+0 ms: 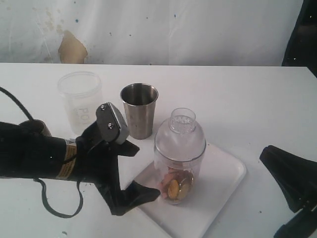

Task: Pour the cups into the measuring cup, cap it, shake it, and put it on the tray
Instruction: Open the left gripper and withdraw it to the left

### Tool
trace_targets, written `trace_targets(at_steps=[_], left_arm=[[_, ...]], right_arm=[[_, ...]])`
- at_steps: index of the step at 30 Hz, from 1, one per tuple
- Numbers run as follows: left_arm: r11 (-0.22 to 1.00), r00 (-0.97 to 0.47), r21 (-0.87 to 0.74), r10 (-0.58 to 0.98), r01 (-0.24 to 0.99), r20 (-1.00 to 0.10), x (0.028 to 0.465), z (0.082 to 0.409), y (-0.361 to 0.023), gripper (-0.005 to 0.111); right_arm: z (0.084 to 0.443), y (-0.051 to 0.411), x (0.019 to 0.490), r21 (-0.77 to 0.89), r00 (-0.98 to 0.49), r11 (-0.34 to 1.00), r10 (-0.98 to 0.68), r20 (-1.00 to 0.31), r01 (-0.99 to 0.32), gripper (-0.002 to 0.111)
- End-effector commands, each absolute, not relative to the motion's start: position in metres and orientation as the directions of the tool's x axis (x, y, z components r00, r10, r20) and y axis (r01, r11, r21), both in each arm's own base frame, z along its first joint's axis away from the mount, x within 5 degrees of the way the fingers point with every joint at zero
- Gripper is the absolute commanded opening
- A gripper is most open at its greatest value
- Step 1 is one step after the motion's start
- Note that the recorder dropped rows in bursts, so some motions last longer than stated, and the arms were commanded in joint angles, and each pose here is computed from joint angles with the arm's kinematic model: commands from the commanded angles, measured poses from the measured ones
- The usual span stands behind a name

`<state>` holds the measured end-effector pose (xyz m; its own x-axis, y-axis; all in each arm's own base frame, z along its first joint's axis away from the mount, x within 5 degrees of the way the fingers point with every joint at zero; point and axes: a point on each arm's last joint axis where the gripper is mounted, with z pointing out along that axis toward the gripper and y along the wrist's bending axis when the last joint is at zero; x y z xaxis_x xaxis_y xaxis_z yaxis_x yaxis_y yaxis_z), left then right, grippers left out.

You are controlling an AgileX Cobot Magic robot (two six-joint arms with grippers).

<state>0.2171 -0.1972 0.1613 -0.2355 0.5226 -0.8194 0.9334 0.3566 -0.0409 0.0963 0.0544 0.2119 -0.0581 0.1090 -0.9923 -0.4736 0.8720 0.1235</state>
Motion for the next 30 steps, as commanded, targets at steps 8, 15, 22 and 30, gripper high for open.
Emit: trace_targets(at_steps=[8,15,22,30], left_arm=[[0.766,-0.511,0.02,0.448,0.642,-0.733,0.222,0.185,-0.154,0.001],[0.899,-0.612,0.031,0.323,0.437,-0.722,0.211,0.196,-0.126,0.002],[0.967,-0.569,-0.028,0.126,0.254,-0.813,0.197,0.237,-0.103,0.002],[0.99,-0.377,-0.143,-0.129,0.01,-0.917,0.156,0.266,-0.053,0.002]], right_arm=[[0.21,0.053,0.096,0.112,-0.057,0.875,0.096,-0.994,-0.471,0.0],[0.209,0.053,0.096,0.112,-0.061,0.875,0.094,-0.994,-0.471,0.0],[0.209,0.054,0.095,0.112,-0.069,0.875,0.09,-0.994,-0.471,0.0],[0.209,0.054,0.095,0.112,-0.069,0.875,0.09,-0.994,-0.471,0.0]])
